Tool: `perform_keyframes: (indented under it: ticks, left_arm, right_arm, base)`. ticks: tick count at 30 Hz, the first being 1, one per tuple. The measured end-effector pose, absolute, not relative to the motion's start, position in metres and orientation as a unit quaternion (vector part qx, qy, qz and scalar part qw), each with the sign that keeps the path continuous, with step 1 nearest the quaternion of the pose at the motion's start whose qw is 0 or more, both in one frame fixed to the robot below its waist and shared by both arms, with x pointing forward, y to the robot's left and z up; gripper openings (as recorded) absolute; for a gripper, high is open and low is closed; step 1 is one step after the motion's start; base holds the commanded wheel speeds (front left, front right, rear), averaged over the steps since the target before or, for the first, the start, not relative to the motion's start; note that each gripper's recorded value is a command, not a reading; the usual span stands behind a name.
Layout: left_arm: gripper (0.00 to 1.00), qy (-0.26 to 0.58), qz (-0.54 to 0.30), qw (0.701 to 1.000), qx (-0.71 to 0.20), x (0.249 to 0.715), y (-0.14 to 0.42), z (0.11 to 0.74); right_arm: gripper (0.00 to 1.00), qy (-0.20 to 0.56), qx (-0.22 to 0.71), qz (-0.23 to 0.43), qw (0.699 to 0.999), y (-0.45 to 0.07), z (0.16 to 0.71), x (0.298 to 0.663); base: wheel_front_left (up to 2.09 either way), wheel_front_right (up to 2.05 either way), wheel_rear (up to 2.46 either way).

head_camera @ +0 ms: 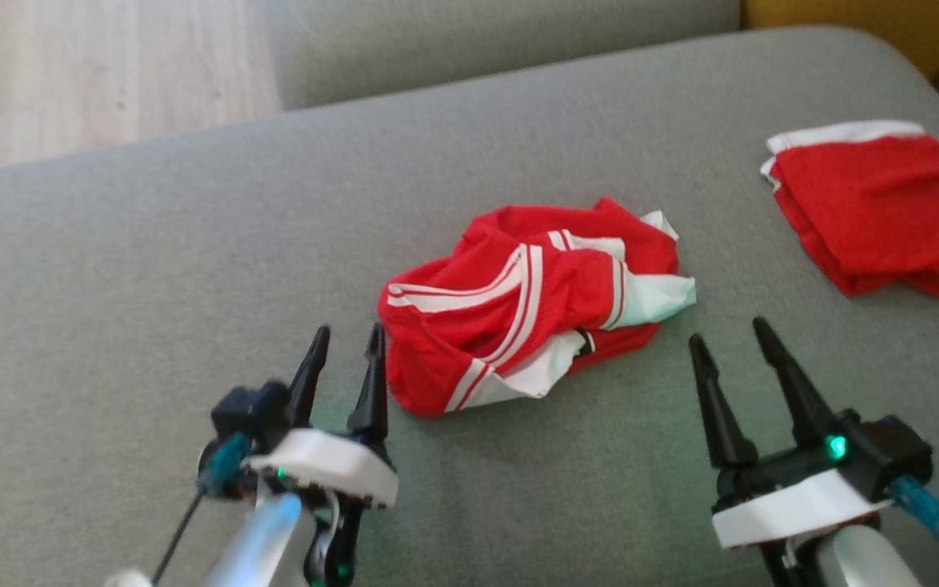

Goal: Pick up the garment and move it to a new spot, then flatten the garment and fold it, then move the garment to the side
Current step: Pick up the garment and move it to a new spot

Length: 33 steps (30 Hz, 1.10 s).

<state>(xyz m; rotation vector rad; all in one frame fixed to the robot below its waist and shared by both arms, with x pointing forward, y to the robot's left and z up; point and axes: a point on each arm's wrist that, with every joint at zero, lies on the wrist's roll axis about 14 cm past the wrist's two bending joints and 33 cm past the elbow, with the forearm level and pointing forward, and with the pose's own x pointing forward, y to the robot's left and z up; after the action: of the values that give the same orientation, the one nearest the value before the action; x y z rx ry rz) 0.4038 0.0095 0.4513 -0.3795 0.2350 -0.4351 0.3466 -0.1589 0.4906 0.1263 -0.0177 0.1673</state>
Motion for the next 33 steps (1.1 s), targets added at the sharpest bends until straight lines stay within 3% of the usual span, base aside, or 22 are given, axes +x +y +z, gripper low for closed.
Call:
perform_keyframes:
  ticks: [14, 25, 33]
  left_arm:
    - [1.0, 0.0, -0.048, 0.99, -0.134, 0.346, 0.11, 0.494]
    - [1.0, 0.028, -0.006, 0.995, -0.095, 0.284, 0.144, 0.466]
    - [1.0, 0.024, 0.001, 0.995, -0.095, 0.276, 0.148, 0.467]
  right_arm:
    - [1.0, -0.022, 0.057, 0.121, 0.991, -0.134, 0.497, 0.325]
    - [1.0, -0.003, 0.063, 0.13, 0.989, -0.126, 0.484, 0.306]
    - [1.0, -0.006, 0.062, 0.139, 0.988, -0.121, 0.486, 0.306]
  base:
    - [0.0, 0.0, 0.0]
    - [0.0, 0.0, 0.0]
    - [0.0, 0.0, 0.0]
